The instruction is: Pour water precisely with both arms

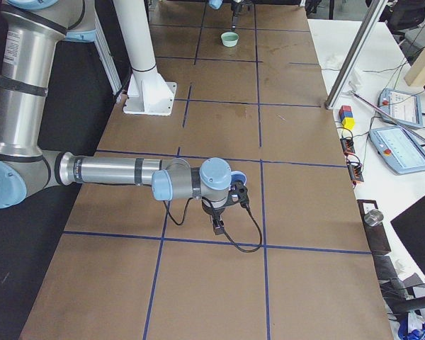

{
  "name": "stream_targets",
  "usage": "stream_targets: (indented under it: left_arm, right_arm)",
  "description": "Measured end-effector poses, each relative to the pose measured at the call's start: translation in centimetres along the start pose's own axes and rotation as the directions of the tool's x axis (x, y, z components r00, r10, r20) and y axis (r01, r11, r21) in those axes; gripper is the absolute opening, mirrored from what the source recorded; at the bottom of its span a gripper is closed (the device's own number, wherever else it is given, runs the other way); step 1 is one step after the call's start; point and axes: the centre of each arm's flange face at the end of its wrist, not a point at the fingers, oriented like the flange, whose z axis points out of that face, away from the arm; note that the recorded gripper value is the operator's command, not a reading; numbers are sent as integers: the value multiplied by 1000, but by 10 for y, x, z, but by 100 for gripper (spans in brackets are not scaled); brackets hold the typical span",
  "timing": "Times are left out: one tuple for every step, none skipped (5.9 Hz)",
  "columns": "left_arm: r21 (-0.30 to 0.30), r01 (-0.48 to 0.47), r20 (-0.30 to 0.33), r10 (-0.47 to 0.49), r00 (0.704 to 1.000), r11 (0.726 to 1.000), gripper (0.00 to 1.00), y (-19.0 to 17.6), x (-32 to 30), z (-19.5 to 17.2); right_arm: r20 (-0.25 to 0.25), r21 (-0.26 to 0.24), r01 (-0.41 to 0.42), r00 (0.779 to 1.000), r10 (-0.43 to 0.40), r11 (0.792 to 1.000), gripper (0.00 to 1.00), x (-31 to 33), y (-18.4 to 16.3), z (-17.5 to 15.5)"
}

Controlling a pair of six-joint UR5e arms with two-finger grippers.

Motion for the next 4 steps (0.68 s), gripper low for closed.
stream_targets:
  left_arm:
    - [-18,-5,3,5,1000,1000,77,3,1,9]
    - [-40,-14,6,14,1000,999,64,7,4,19]
    - [-58,-23,8,23,1000,998,27,10,7,28]
    - [-63,-33,7,34,999,997,4,11,8,33]
  right_arm:
    - [2,-2,-1,1000,1,1000,100,1,0,1]
    - [3,-2,0,1000,0,1000,100,1,0,2]
    - [2,5,6,1000,-6,1000,100,1,-1,1]
    - [2,16,15,1000,-15,1000,100,-1,-2,0]
